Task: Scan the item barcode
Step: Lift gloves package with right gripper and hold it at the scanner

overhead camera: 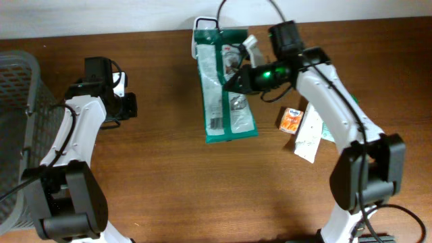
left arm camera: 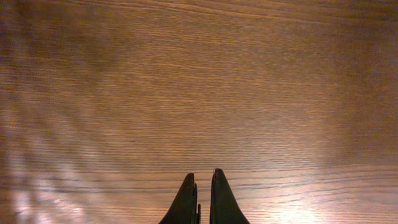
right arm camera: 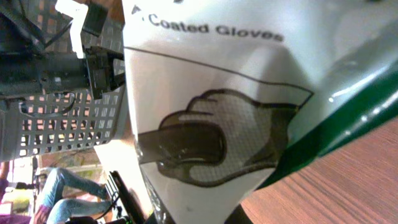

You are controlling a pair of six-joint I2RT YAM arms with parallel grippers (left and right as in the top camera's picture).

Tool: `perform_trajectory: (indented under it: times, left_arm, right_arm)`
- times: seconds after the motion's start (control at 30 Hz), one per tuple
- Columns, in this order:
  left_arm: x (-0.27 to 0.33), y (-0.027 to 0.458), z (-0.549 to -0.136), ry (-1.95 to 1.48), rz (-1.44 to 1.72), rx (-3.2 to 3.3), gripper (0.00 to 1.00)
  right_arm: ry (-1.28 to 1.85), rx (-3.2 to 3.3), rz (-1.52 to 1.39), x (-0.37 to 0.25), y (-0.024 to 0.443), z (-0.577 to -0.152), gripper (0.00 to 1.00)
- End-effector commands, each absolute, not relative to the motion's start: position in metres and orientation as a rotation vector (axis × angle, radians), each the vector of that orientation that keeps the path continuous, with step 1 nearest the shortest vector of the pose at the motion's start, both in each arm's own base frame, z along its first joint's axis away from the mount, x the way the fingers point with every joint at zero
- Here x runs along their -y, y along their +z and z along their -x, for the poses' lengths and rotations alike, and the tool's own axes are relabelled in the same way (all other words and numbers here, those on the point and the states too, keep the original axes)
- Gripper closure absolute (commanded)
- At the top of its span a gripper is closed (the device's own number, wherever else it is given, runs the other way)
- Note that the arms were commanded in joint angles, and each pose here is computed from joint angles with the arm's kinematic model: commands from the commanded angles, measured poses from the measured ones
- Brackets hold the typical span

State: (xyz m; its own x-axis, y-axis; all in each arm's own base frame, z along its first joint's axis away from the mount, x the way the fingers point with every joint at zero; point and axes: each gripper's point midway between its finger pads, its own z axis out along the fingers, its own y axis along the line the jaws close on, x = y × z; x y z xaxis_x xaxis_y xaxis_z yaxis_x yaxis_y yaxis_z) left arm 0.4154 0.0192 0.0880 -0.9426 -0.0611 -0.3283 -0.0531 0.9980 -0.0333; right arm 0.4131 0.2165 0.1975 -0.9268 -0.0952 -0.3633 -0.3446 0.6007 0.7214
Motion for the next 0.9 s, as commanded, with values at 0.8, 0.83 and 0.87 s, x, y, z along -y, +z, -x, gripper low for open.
perform_trajectory:
  times: [0.8, 0.83, 0.87]
  left_arm:
    - [-0.029, 0.109, -0.421, 0.055, 0.011, -2.742, 0.01]
    - [-0.029, 0.109, -0.422, 0.055, 0.011, -2.742, 0.01]
    - [-0.029, 0.109, -0.421, 0.055, 0.011, -2.742, 0.01]
  right_arm:
    - [1.488, -2.236, 0.365, -0.243, 0.304, -0.427, 0.96]
    - [1.523, -2.265, 0.342, -0.242, 0.306, -0.421, 0.96]
    - [1.543, -2.323, 0.283, -0.237, 0.303, -0.416, 0.96]
